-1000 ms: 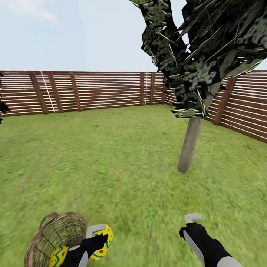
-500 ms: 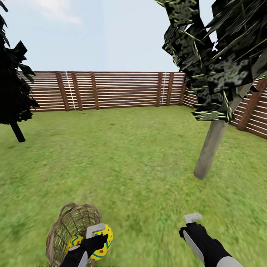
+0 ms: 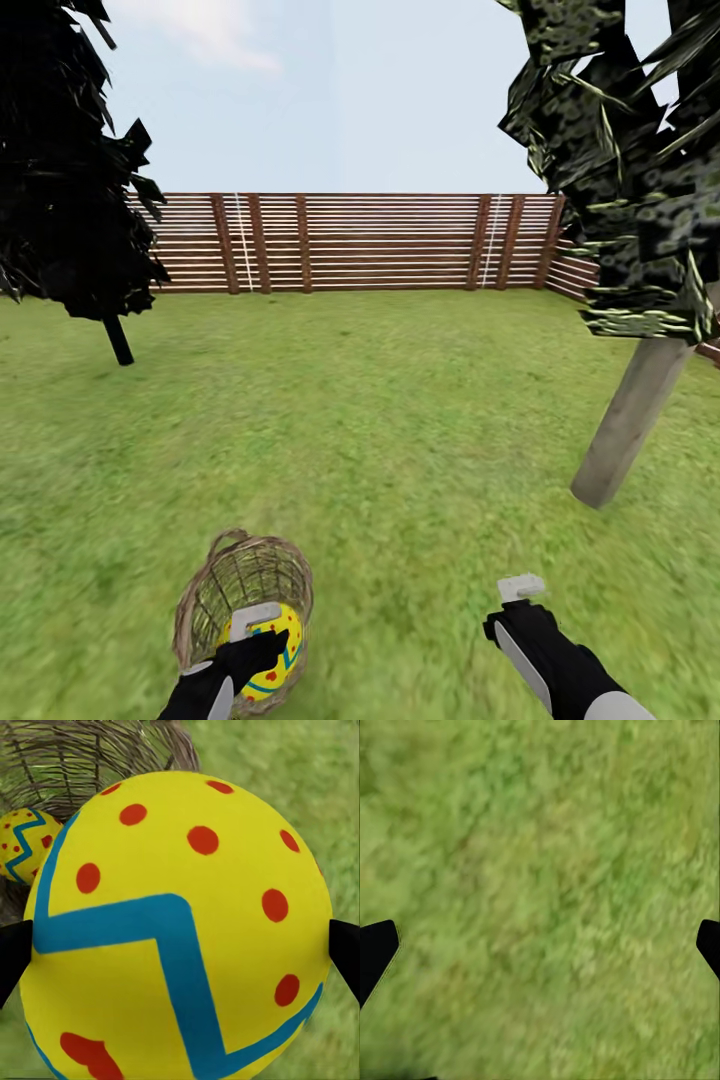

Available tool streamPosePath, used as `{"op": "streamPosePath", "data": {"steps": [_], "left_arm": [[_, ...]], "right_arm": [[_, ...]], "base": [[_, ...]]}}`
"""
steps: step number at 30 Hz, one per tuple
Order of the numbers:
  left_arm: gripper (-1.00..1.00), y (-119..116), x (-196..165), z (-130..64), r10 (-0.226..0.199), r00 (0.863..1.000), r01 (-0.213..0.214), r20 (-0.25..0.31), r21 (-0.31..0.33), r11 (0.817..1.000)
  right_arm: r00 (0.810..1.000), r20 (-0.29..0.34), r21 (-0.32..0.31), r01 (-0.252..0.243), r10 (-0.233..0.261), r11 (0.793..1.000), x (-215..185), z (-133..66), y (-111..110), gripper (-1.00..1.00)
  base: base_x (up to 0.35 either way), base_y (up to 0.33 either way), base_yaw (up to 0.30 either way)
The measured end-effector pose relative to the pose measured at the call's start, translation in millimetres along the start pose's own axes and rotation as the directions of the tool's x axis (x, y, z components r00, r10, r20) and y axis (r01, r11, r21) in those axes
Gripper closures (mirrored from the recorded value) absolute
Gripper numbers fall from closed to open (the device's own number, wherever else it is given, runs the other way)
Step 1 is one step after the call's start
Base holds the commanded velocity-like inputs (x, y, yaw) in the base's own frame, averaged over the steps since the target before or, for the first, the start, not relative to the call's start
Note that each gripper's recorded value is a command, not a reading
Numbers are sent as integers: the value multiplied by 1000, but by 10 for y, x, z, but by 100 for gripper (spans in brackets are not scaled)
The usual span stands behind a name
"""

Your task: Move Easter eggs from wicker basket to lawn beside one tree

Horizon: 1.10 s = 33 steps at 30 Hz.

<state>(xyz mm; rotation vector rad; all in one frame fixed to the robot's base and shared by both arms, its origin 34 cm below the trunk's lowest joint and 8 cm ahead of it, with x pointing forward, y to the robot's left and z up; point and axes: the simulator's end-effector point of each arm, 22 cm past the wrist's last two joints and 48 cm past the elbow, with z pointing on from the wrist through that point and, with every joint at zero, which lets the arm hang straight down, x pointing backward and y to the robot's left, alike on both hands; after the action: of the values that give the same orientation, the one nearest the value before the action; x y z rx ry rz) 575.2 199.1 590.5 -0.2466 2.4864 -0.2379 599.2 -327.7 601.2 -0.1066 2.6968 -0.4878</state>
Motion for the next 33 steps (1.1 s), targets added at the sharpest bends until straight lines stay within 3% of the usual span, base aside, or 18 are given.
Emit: {"op": "streamPosePath", "data": {"steps": [4,33], "left_arm": [[100,55,-3,-3,-17,1000,17,2,-7,1000],[100,56,11,0,-20,1000,20,-1,-7,1000]], "right_arm": [[1000,0,-2,-1,1,1000,-1,-2,9,-100],[1000,-1,-3,-1,1,1000,1,-1,10,-100]], "base": [[0,0,294],[0,0,294]]}}
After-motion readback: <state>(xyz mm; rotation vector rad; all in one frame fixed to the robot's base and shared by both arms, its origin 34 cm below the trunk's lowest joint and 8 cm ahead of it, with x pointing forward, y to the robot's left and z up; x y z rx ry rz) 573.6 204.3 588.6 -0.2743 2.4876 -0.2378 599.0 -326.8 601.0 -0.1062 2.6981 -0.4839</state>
